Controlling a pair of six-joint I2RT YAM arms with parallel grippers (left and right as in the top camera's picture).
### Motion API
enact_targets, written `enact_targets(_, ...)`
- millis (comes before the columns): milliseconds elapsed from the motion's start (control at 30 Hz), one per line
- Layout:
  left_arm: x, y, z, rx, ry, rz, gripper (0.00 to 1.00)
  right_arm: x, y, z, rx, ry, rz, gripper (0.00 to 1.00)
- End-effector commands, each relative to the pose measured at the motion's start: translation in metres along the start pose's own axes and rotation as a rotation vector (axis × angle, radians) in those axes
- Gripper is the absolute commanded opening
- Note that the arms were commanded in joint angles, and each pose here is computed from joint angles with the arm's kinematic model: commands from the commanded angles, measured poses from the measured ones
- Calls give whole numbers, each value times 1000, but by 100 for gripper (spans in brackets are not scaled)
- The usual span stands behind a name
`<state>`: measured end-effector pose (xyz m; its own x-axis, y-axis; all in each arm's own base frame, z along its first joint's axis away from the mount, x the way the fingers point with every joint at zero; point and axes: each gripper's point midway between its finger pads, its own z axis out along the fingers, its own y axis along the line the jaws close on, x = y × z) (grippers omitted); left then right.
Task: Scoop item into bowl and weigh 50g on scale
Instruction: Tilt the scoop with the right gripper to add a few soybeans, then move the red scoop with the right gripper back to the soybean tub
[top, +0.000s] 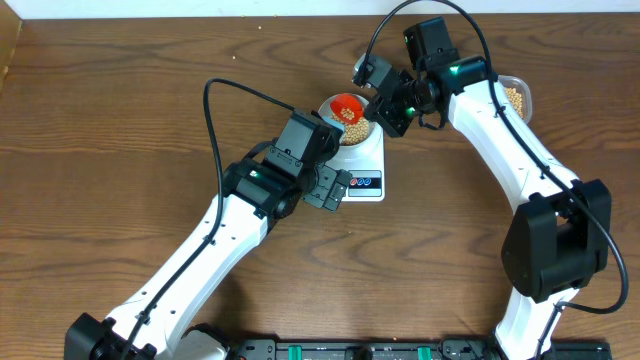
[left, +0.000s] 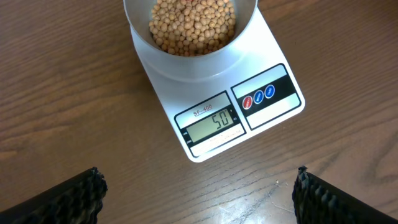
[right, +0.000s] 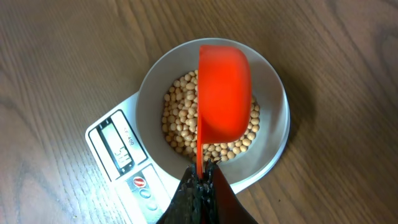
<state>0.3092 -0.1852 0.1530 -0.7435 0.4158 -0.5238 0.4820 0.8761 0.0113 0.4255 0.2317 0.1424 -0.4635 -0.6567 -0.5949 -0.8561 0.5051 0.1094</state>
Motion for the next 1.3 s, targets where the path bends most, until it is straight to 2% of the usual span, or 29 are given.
enact_targets(0,-1,2,0,-4,0,-4,98,-10,4,-11,9,-27,-30,1)
enact_targets(333,0,2,0,-4,0,-4,98,-13,4,-17,-47,-76,44,1)
enact_targets(767,0,2,0,-4,0,-4,98,-16,-20,-78,-284,-345,241,1)
enact_targets(1000,0,2,0,-4,0,-4,98,15,-65,-119,-255,-424,384,1)
enact_targets(1267,-1,2,0,-4,0,-4,98,91,-126,-167,-86,-421,609,1)
